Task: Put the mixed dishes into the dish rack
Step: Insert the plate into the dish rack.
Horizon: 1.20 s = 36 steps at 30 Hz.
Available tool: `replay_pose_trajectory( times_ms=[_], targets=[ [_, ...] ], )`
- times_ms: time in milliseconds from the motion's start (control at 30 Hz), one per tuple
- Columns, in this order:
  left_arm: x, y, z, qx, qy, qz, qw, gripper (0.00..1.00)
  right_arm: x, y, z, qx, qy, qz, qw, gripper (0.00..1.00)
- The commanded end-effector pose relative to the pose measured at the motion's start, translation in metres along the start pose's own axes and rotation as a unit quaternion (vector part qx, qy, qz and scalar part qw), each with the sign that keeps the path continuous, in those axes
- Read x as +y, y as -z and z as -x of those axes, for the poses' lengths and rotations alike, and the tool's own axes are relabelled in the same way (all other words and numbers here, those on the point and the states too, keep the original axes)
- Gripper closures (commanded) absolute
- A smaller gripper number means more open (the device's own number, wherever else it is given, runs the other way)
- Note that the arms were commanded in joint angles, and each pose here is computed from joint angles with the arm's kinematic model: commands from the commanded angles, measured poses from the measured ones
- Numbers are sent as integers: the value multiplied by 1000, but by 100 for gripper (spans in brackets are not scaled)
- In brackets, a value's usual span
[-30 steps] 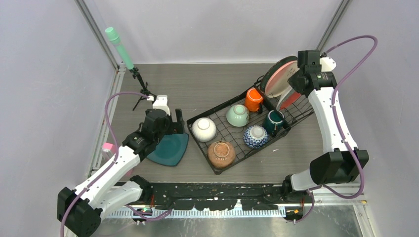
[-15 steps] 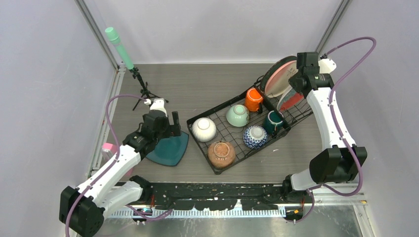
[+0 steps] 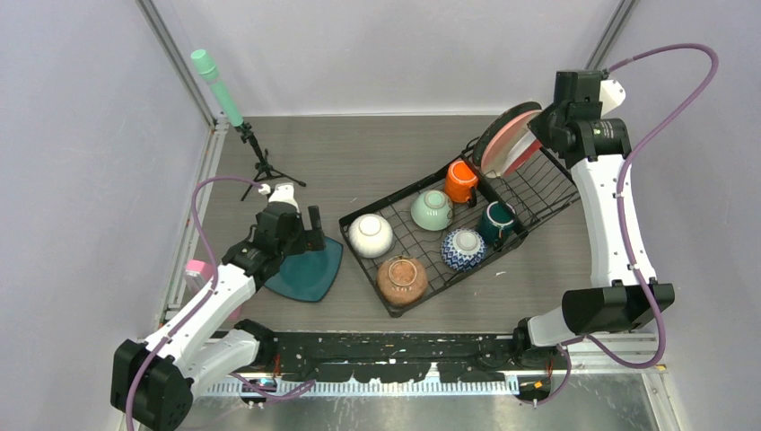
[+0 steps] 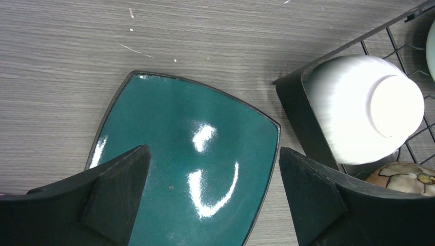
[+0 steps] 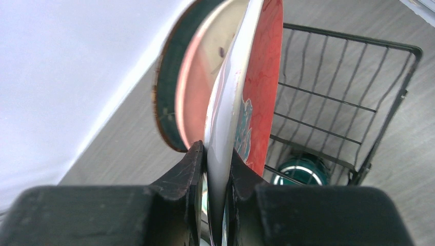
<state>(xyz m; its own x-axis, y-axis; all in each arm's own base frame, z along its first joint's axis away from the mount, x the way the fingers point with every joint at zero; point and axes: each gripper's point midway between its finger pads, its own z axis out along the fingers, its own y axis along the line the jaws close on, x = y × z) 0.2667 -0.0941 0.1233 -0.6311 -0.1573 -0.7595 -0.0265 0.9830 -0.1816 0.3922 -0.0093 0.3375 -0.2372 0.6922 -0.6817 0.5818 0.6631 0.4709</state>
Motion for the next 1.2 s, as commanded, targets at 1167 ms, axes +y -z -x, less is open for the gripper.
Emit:
replay_pose_trajectory(
  times_ms=[1167],
  targets=[
    [0,-3,6,-2,16,-5,1000,2,5,-69,-32,18,1,10,1000,82]
  ],
)
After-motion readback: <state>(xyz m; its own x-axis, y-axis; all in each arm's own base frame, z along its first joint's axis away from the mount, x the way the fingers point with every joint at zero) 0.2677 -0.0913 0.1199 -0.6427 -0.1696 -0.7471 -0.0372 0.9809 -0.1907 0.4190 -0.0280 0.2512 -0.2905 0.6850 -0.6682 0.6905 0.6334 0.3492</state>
